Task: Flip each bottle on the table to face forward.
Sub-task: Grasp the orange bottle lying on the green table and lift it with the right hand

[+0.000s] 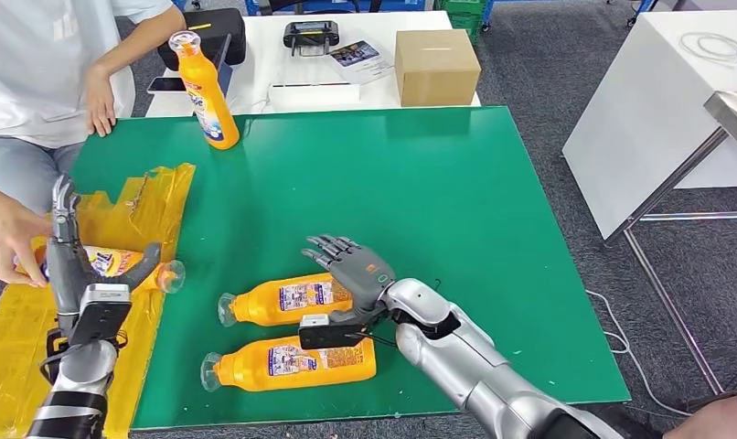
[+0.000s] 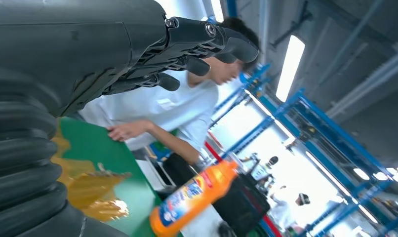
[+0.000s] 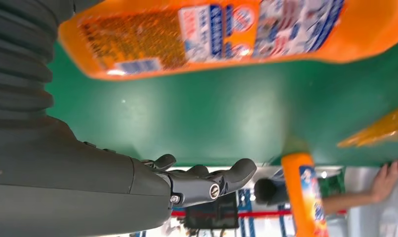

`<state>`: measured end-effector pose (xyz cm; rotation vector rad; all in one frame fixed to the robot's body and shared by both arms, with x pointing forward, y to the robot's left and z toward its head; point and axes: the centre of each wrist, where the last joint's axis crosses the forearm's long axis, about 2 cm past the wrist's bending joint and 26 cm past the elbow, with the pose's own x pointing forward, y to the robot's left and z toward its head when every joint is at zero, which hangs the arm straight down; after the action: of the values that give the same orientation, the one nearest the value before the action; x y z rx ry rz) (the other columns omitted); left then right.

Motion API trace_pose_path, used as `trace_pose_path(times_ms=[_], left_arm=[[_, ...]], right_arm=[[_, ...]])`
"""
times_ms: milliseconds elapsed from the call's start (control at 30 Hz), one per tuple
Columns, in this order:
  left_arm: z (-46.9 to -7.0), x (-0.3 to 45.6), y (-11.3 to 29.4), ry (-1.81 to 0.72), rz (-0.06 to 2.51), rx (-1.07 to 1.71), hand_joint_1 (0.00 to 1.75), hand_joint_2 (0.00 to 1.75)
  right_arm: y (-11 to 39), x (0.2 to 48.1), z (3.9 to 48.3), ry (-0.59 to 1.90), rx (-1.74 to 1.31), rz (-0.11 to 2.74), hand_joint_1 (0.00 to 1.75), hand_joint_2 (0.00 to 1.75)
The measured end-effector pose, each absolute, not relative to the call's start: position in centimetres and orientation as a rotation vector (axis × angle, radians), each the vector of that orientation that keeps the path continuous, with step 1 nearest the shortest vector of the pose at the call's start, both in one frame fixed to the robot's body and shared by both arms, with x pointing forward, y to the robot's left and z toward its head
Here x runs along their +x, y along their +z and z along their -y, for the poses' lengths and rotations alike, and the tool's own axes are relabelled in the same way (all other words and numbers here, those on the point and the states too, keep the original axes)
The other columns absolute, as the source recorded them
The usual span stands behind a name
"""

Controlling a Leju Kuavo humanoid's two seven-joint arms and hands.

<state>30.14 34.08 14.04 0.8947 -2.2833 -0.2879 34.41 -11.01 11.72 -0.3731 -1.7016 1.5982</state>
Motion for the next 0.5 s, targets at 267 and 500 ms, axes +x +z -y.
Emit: trace_pose_path(times_ms=[267,500], left_arm=[[-32.4,30.3,14.2,-0.294,2.314,0.844,0.0,1.75],[-32.0,30.5,14.4,-0.283,2.324,0.825,0.0,1.75]], right_arm=[[10.6,34.0,9.6,1.655,-0.288,1.64,0.0,1.75],[10.1,33.9,9.1,1.698,-0.262,1.582,0.0,1.75]])
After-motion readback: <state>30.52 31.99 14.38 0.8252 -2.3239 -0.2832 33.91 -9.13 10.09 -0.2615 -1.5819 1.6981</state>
